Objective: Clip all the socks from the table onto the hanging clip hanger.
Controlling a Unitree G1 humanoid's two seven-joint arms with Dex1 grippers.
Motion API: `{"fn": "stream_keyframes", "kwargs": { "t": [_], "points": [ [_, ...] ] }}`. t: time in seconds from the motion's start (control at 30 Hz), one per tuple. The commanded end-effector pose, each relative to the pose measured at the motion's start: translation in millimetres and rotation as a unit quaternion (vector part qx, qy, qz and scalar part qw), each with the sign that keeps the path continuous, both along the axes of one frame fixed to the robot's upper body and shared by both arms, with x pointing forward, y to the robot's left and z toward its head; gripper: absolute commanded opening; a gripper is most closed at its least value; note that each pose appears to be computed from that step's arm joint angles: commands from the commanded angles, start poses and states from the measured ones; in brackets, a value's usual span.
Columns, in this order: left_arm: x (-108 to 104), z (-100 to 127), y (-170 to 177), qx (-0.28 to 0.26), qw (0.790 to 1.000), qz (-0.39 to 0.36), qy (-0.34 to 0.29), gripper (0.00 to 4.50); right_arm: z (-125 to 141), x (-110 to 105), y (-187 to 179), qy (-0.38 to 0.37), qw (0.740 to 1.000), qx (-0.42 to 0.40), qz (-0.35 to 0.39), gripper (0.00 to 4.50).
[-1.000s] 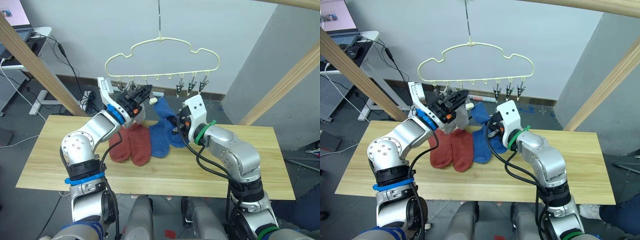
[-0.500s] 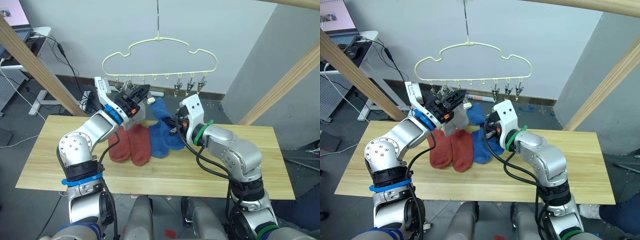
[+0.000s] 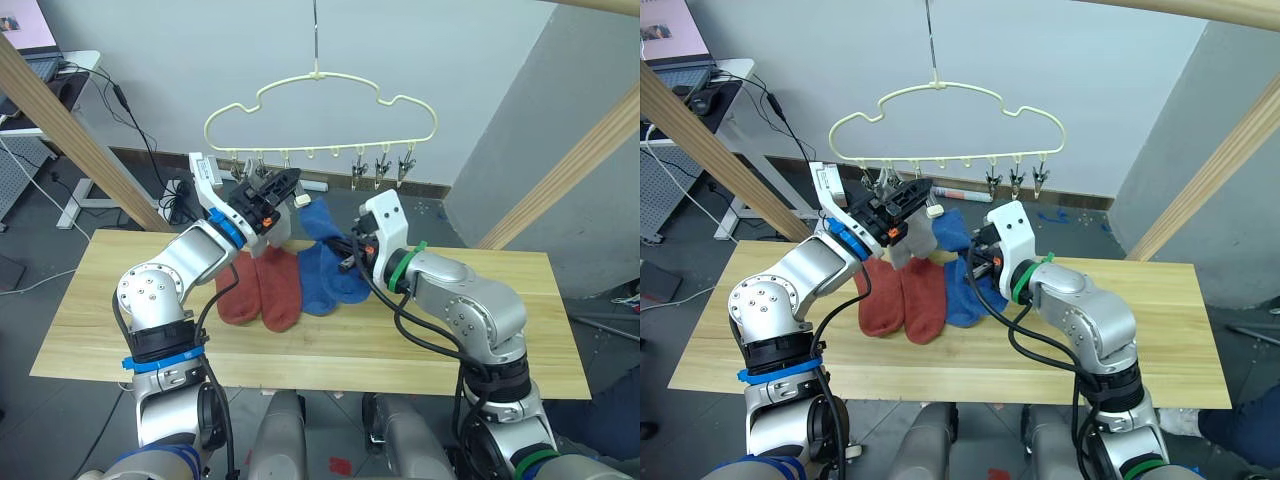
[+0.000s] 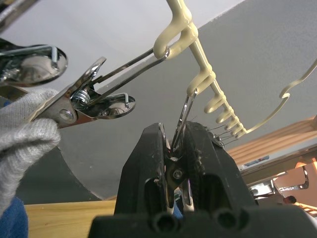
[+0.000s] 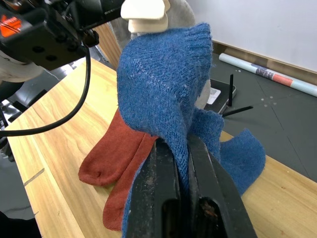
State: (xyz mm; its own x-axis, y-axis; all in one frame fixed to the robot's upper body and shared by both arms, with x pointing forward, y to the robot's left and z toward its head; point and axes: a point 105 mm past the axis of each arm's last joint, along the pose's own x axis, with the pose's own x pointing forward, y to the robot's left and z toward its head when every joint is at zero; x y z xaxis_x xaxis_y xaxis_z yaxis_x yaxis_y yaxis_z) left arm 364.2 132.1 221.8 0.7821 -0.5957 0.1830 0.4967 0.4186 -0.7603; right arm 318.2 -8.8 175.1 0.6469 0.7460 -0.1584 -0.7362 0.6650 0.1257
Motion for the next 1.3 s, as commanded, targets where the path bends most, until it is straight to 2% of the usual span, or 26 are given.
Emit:
{"fn": "stream_keyframes", "kwargs": {
  "t": [0.03,0.33,0.77,1.03,1.3],
  "points": [
    [0,-14,5,0.014,1.0,0.009,0.025,0.26,15,-7,-1,-0.027,0.999,0.018,0.009,0.04],
    [1,-13,3,0.011,1.0,0.007,0.023,0.26,15,-7,1,-0.023,0.999,0.02,0.01,0.04],
    [1,-11,0,0.008,1.0,0.004,0.019,0.26,17,4,17,-0.032,0.999,0.024,0.01,0.04],
    [-6,-12,2,0.011,1.0,0.0,0.002,0.26,21,6,23,-0.035,0.999,0.036,0.005,0.04],
    [-14,-4,0,0.013,1.0,-0.016,-0.021,2.76,13,9,21,-0.036,0.999,0.021,0.0,0.0]
  ]
}}
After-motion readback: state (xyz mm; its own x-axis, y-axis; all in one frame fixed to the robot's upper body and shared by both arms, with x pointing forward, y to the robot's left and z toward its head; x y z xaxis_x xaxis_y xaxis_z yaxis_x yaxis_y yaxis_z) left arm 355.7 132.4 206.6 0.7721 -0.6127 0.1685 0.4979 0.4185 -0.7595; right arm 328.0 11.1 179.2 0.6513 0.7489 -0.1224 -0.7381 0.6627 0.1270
